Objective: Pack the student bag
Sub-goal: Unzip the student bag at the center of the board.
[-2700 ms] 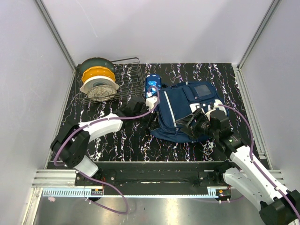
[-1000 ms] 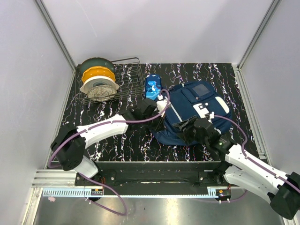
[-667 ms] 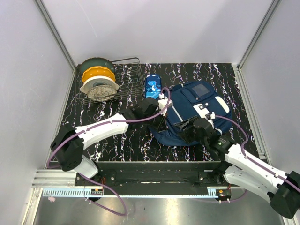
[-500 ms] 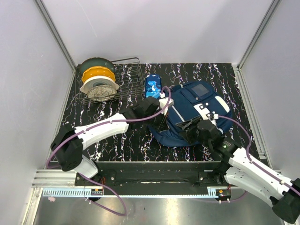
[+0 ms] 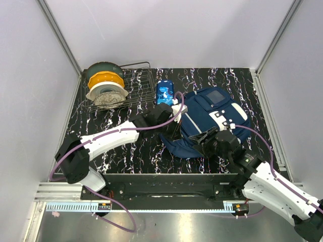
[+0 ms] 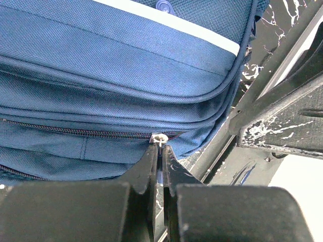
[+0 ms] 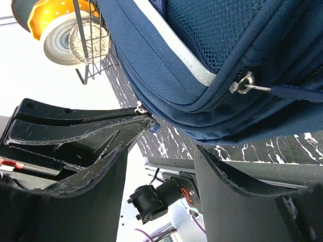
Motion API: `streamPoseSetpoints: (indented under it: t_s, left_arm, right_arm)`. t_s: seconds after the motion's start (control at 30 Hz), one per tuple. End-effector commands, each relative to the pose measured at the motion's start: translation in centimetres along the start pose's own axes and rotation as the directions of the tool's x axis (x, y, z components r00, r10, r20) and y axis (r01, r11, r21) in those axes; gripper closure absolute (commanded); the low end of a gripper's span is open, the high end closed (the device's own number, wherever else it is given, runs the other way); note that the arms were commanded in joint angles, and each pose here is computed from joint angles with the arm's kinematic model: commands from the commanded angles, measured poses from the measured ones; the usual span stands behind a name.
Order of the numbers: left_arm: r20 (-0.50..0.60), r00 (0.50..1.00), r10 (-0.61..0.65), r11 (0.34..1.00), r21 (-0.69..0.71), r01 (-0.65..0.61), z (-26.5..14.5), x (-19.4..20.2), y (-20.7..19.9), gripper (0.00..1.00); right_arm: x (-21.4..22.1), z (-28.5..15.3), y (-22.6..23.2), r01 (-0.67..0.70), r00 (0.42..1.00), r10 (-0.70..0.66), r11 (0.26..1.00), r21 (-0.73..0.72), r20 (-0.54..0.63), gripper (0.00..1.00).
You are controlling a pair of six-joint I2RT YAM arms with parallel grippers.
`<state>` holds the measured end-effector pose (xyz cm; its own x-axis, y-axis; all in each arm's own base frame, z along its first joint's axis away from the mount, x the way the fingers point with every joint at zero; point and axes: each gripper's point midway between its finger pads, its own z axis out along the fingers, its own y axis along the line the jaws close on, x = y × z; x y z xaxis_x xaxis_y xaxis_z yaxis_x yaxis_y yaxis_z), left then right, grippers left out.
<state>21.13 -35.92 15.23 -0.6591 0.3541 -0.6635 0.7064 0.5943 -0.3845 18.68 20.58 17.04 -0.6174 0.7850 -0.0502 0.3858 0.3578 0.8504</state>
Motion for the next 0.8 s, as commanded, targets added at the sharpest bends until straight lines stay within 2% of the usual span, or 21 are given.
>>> streamPoseSetpoints:
  t_s: [0.0, 0.23, 0.33, 0.47, 0.53, 0.57, 0.67, 0.77]
  left_arm:
    - [0.157, 0.987, 0.027, 0.997, 0.064, -0.037, -1.1, -5.1, -2.6, 1.0]
    - [0.173, 0.984, 0.031, 0.995, 0.086, -0.046, -2.1, -5.8, -3.6, 1.0]
    - [0.18, 0.983, 0.033, 0.994, 0.097, -0.051, -2.4, -5.9, -4.1, 1.0]
    - [0.181, 0.983, 0.036, 0.993, 0.105, -0.056, -2.5, -6.0, -4.5, 1.0]
    - [0.178, 0.983, 0.039, 0.992, 0.111, -0.059, -2.5, -5.9, -4.7, 1.0]
    - [0.174, 0.984, 0.04, 0.992, 0.111, -0.06, -2.6, -5.8, -4.7, 1.0]
    - [0.169, 0.984, 0.058, 0.99, 0.119, -0.079, -2.6, -5.5, -5.0, 1.0]
    - [0.168, 0.983, 0.074, 0.988, 0.125, -0.095, -2.7, -5.3, -5.4, 1.0]
  right_arm:
    - [-0.1, -0.7, 1.2, 0.001, 1.0, 0.0, 0.999, -0.035, 0.007, 0.41]
    - [-0.4, 1.3, 0.5, 0.022, 0.999, -0.022, 1.0, -0.009, 0.037, 0.41]
    - [-0.6, 1.7, 1.4, 0.027, 0.998, -0.025, 0.999, -0.045, 0.049, 0.4]
    - [-1.7, 2.2, 0.8, 0.036, 0.993, -0.033, 0.999, -0.018, 0.114, 0.41]
    - [-2.5, 2.1, 1.3, 0.034, 0.987, -0.027, 0.998, -0.043, 0.158, 0.44]
    - [-2.8, 2.0, 1.5, 0.039, 0.985, -0.029, 0.998, -0.054, 0.171, 0.51]
    - [-4.1, 1.6, 1.2, 0.045, 0.97, -0.034, 0.998, -0.042, 0.242, 0.63]
    - [-5.1, 1.3, 0.1, 0.034, 0.957, -0.029, 0.999, -0.011, 0.29, 0.66]
